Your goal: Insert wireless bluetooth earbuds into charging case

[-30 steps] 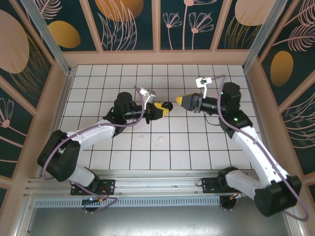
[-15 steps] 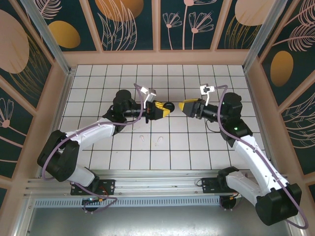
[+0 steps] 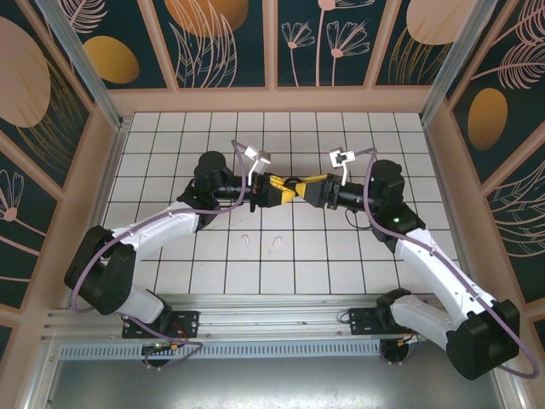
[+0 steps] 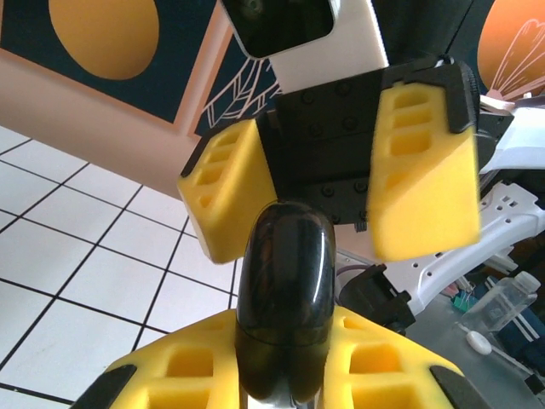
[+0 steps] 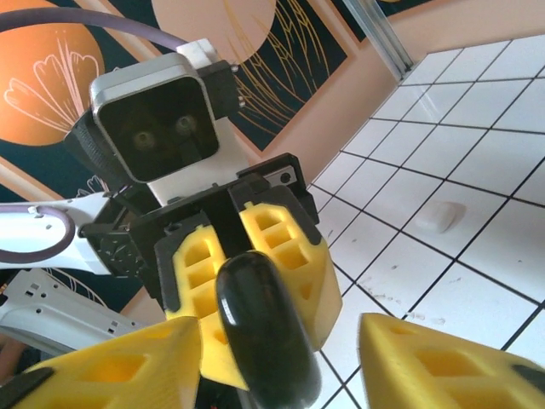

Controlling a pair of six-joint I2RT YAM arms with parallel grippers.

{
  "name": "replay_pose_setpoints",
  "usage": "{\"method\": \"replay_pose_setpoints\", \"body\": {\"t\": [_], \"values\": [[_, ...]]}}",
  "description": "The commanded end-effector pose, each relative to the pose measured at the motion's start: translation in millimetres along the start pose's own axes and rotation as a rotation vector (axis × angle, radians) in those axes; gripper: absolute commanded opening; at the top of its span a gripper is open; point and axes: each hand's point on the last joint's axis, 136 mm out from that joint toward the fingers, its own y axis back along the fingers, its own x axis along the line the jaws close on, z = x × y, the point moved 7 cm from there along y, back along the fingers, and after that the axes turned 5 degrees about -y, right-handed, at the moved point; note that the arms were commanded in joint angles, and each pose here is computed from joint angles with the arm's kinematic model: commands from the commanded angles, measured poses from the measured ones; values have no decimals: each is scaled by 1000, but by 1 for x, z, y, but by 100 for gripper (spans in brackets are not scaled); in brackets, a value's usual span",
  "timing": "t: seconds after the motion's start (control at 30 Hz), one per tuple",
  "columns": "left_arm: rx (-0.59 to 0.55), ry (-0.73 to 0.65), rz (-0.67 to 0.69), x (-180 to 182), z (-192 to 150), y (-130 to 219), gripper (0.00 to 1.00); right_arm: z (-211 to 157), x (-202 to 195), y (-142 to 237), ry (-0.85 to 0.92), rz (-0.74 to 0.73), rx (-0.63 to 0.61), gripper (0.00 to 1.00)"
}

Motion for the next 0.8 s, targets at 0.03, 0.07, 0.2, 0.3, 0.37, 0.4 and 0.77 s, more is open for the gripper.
{"method": "replay_pose_setpoints", "body": {"t": [0.03, 0.07, 0.2, 0.3, 0.37, 0.4, 0.77], "values": [[-25, -53, -47, -10, 16, 2, 0, 2, 4, -2, 44, 23, -9, 41], [-23, -50, -47, -9, 16, 2, 0, 2, 4, -2, 45, 25, -9, 39], [-17, -46, -56, -9, 14, 2, 0, 1, 2, -4, 40, 29, 1, 41], [-15, -42, -60, -9, 15, 1, 0, 0, 1, -5, 38, 34, 13, 44], [-14, -40, -62, -9, 15, 1, 0, -2, 0, -6, 35, 37, 23, 44], [-12, -37, -63, -8, 14, 1, 0, -2, 0, -7, 33, 41, 28, 43], [-6, -28, -94, -8, 15, -1, 0, -6, -3, -13, 22, 69, 65, 38]]}}
